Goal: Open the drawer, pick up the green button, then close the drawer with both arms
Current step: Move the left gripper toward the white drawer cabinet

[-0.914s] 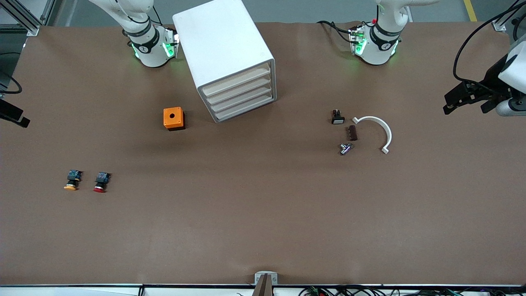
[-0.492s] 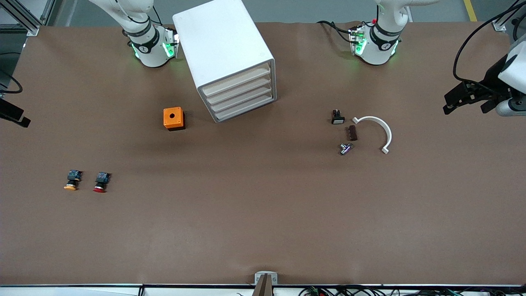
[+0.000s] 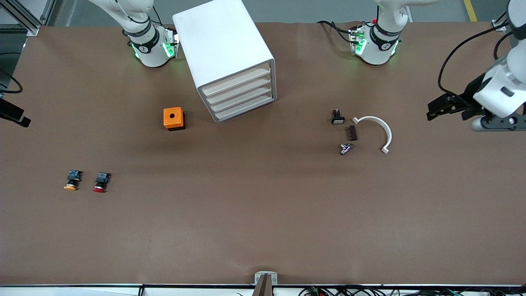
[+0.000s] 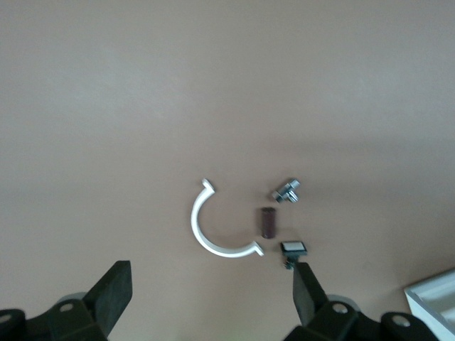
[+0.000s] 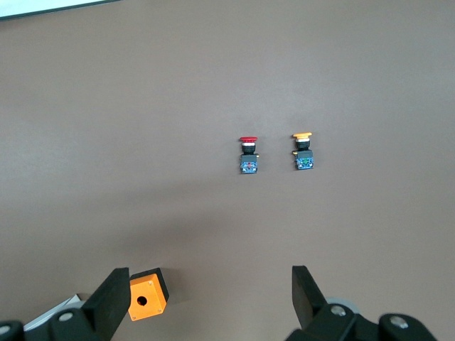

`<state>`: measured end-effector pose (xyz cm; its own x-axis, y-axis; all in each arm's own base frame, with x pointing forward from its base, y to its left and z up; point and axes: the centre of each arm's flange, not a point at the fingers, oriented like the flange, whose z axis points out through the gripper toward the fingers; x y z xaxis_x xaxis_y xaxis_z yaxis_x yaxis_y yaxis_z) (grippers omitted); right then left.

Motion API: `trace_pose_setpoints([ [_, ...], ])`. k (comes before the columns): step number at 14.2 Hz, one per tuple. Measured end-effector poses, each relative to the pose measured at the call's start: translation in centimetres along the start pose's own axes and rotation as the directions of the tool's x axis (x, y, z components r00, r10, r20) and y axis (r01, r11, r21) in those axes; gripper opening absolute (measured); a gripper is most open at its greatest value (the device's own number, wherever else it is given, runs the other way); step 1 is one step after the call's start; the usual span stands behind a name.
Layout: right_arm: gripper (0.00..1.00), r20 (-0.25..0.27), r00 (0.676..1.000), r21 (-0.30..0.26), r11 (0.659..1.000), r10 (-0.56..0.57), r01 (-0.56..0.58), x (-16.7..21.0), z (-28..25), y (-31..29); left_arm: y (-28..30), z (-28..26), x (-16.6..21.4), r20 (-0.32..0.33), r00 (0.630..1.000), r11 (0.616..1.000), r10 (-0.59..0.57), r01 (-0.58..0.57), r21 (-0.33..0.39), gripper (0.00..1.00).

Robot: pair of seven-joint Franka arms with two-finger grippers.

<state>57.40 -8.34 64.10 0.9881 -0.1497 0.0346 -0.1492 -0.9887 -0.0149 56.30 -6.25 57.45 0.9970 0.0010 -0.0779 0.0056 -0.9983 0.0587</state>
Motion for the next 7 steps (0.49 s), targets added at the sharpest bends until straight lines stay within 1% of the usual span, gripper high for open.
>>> trace_pose_setpoints([
  [3,1.0,0.0,1.0,0.0,1.0,0.0,0.0,0.0,0.0,0.0,0.8,3.0,0.6,0.071,0.997,1.0,0.016,-0.016,-0.008,1.0],
  [4,1.0,-0.001,1.0,0.0,1.0,0.0,0.0,0.0,0.0,0.0,1.4,3.8,0.6,0.093,0.994,0.999,0.051,-0.051,-0.009,1.0],
  [5,1.0,-0.001,1.0,0.0,1.0,0.001,-0.001,0.0,0.0,0.1,2.0,4.7,0.8,0.117,0.986,0.992,0.123,-0.122,-0.016,1.0],
  [6,1.0,-0.001,1.0,0.0,1.0,0.003,-0.003,0.0,-0.1,0.2,2.7,5.9,1.0,0.14,0.968,0.978,0.207,-0.205,-0.033,1.0],
  [7,1.0,-0.001,1.0,-0.001,1.0,0.004,-0.004,0.0,-0.1,0.2,3.6,7.3,1.3,0.161,0.949,0.963,0.27,-0.262,-0.069,1.0],
])
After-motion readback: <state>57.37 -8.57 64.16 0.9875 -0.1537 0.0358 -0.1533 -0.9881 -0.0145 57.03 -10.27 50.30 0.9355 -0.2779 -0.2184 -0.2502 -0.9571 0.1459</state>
